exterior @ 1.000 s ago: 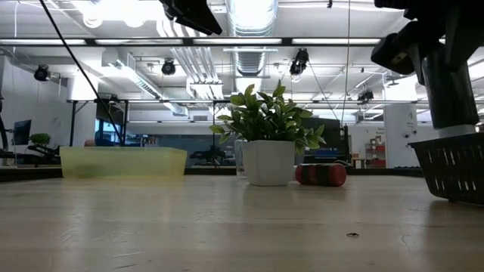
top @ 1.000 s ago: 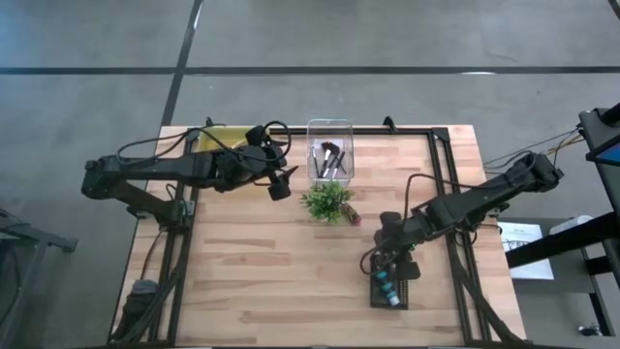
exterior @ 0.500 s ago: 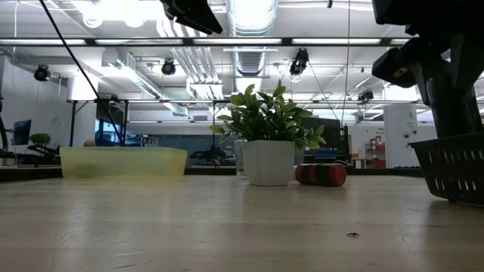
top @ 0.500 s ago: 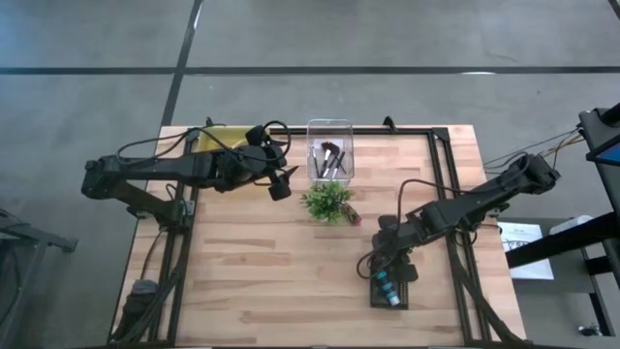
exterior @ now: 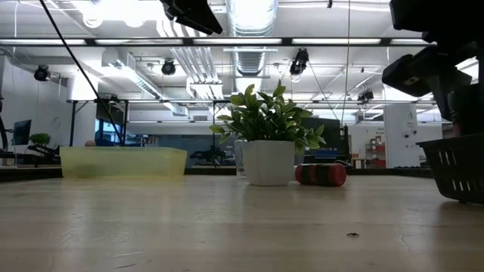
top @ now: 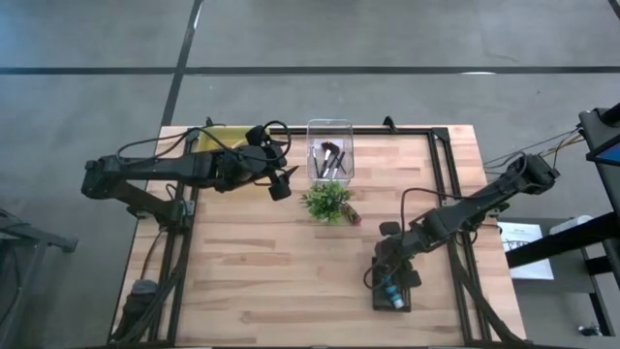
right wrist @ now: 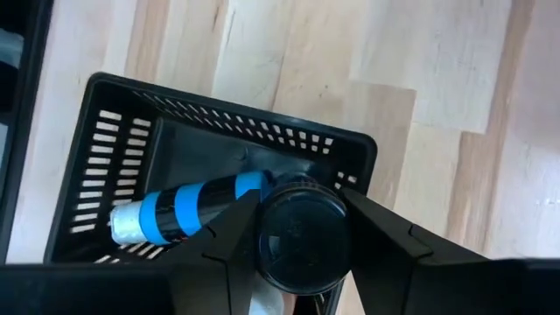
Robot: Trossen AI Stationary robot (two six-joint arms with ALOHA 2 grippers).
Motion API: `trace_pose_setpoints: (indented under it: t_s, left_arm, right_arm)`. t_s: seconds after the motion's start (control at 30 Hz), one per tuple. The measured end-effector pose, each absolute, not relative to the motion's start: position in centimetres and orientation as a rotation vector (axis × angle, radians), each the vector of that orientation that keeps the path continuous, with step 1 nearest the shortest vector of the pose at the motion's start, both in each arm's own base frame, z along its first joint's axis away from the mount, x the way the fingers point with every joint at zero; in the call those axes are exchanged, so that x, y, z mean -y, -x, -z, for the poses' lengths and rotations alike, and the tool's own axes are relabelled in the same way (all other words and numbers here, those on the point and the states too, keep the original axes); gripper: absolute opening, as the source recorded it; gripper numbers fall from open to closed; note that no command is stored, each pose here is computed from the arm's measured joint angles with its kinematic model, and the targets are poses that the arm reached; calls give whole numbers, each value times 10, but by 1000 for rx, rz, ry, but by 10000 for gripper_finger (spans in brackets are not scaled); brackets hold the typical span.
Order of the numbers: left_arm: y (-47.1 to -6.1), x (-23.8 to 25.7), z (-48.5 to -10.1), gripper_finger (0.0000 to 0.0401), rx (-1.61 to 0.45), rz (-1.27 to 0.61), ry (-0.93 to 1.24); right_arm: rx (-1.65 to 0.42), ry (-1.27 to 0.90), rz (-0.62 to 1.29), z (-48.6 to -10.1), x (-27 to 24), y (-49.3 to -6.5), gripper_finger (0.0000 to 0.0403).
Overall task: Pick & Place Paint Supplies
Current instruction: Put the black acrylic craft paint bottle into the black bin
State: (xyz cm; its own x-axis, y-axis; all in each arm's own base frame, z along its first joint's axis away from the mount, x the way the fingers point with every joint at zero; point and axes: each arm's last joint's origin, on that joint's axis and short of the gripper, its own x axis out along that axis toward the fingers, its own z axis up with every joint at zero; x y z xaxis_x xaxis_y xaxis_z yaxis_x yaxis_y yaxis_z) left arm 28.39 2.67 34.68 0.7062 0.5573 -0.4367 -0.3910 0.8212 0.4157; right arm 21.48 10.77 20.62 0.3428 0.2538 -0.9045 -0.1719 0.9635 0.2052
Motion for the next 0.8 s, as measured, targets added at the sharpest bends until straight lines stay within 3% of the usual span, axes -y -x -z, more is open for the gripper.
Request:
trace_pose_setpoints:
  t_s: [0.63,0.8]
  left_arm:
    - [-284,-27,-347,325,-580,-536,-304]
    - [-284,-27,-347,325,-581,-536,-304]
  right_arm:
    - [-1157,-101,-328,-209,-111,-217,150]
    - [-1148,-116,-324,-210,-112,-217,187]
